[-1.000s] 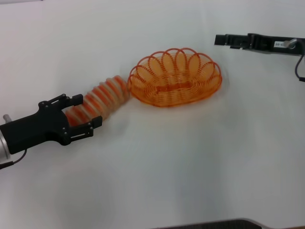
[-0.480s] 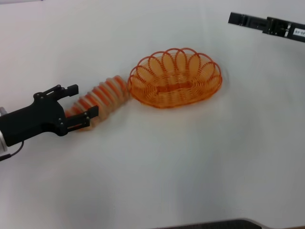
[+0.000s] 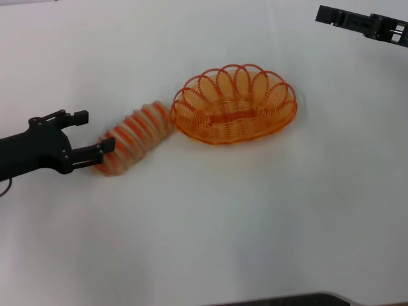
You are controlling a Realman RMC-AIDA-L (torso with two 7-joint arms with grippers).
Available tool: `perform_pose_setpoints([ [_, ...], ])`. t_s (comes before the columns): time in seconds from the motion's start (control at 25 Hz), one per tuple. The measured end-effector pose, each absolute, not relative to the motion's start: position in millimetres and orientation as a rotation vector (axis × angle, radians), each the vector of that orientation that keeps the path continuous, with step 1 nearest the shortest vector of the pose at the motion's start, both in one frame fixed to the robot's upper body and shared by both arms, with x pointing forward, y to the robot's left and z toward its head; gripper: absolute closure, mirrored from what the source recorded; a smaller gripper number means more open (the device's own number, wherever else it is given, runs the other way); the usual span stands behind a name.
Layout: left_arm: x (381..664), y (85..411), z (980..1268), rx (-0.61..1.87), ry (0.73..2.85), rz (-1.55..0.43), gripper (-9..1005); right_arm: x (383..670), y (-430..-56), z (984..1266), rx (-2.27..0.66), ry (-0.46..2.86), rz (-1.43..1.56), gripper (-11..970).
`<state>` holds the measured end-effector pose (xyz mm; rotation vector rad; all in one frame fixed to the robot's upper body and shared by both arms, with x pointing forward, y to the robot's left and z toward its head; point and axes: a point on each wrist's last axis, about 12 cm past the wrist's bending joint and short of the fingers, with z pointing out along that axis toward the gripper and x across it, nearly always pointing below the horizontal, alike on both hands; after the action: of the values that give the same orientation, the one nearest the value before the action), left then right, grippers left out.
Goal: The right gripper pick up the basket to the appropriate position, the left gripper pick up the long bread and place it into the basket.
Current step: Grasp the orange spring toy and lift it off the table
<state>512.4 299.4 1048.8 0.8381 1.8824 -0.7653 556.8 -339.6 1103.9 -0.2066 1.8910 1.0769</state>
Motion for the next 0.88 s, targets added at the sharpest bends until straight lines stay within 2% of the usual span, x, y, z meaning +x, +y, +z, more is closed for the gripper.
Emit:
perform_pose_setpoints([
  [0.32, 535, 290, 1067, 0.973, 2.003, -0.763, 208, 555, -342, 1108, -0.243, 1.879, 1.095, 37],
  [0.6, 548, 282, 1089, 1.087, 2.023, -0.775, 209, 555, -345, 1110, -0.254, 1.887, 1.086, 38],
  [0.88, 551, 276, 1092, 1.133, 2.045, -0.740, 210, 555, -345, 1109, -0.250, 1.894, 1.082, 39],
])
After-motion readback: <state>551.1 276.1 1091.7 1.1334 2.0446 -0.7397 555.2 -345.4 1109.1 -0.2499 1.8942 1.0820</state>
